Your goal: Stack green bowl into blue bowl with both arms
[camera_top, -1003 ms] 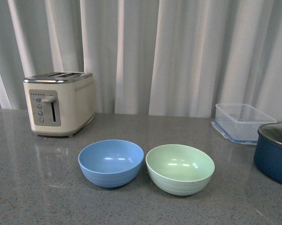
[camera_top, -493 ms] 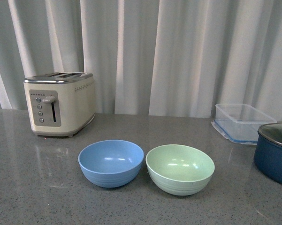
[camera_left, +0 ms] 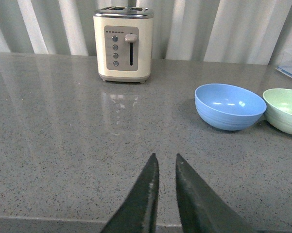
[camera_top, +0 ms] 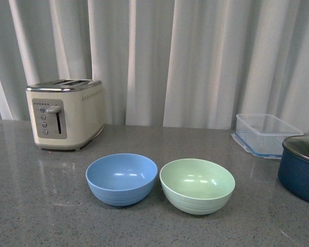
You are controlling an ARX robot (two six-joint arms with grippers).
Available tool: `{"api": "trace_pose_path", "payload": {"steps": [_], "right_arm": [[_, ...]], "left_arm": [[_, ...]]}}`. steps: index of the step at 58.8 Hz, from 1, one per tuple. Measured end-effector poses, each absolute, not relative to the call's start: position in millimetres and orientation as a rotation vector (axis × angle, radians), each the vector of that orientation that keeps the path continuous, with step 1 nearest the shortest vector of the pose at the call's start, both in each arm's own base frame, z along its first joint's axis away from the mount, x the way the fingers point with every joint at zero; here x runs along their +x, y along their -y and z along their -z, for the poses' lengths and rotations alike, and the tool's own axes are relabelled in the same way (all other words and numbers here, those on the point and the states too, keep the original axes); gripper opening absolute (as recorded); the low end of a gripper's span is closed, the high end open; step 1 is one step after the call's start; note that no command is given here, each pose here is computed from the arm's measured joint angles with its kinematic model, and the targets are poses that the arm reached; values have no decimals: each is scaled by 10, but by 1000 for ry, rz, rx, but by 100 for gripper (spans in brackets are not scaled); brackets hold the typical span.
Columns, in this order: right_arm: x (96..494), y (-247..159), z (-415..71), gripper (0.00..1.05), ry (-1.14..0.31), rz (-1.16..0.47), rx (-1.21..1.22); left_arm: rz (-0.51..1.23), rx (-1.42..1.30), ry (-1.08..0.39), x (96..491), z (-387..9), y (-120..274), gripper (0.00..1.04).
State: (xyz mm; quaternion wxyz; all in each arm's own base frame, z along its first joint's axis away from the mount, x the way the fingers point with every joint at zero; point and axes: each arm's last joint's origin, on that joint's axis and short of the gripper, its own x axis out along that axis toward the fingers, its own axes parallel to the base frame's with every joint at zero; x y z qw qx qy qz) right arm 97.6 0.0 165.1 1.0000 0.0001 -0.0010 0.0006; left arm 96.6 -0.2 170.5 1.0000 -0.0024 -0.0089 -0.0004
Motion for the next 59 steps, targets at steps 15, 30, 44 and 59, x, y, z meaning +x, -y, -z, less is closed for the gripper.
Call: {"api": "trace_pose_path", "payload": {"steps": [15,30,44,59], "right_arm": [[1270,-90,-1882,95,-801,-26,126],[2317,-470,-2486,95,-826,-147,88],[2934,-732,-2455,95,-899,-190,165],[3414,-912,-2302,95,-939,-220,182]], "left_arm": [[2,-5,19,965,-1706,2,66],[2,-4,19,965,-1706,2,98],[2,-4,19,965,-1706,2,98],[2,-4,19,965,-1706,2,98]]}}
